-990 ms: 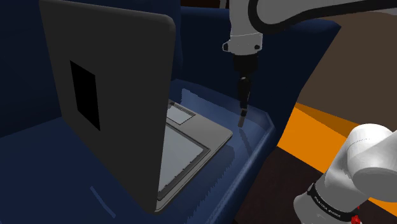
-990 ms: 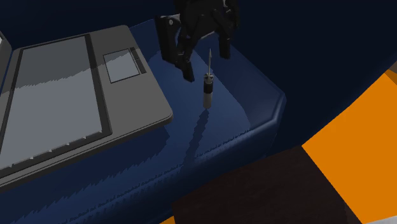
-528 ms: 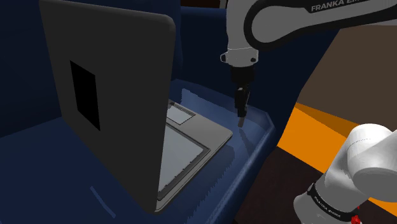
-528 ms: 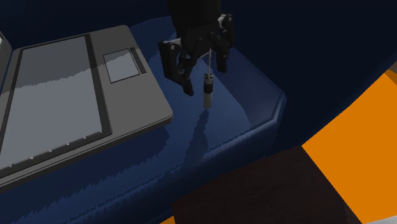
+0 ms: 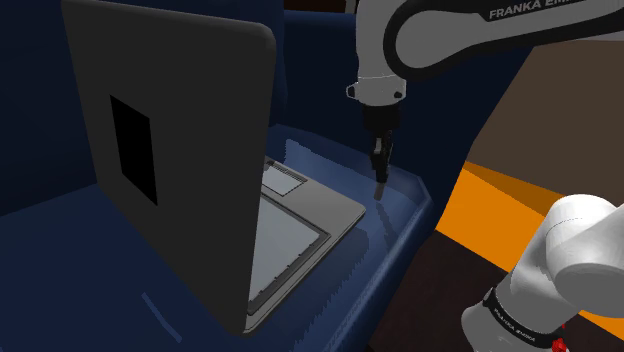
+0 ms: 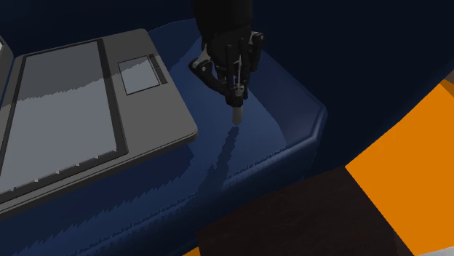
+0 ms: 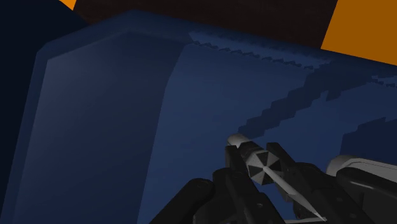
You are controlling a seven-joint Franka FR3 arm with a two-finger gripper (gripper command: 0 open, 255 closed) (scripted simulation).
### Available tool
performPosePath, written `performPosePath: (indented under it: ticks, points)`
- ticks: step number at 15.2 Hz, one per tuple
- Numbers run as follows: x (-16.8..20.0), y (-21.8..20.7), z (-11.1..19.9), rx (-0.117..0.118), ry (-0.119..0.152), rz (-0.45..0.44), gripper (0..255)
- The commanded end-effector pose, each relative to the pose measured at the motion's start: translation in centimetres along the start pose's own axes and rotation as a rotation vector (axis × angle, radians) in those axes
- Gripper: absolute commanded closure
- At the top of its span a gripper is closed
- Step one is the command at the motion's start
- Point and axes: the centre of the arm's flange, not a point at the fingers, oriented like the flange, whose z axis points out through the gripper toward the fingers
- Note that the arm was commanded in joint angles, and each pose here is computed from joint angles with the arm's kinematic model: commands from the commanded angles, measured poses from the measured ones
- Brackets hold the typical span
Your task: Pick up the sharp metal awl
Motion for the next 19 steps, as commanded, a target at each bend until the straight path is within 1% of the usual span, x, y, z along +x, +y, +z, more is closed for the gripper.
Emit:
performPosePath:
  ticks: [1,2,17,19]
  points:
    - [0.0,0.0,0.0,0.0,-0.001,0.0,255]
    - [0.0,0.1,0.0,0.0,-0.001,0.0,255]
    - [-1.9,0.0,-7.6,0.0,-0.001,0.0,255]
    - [-1.9,0.0,-7.7,0.0,-0.001,0.0,255]
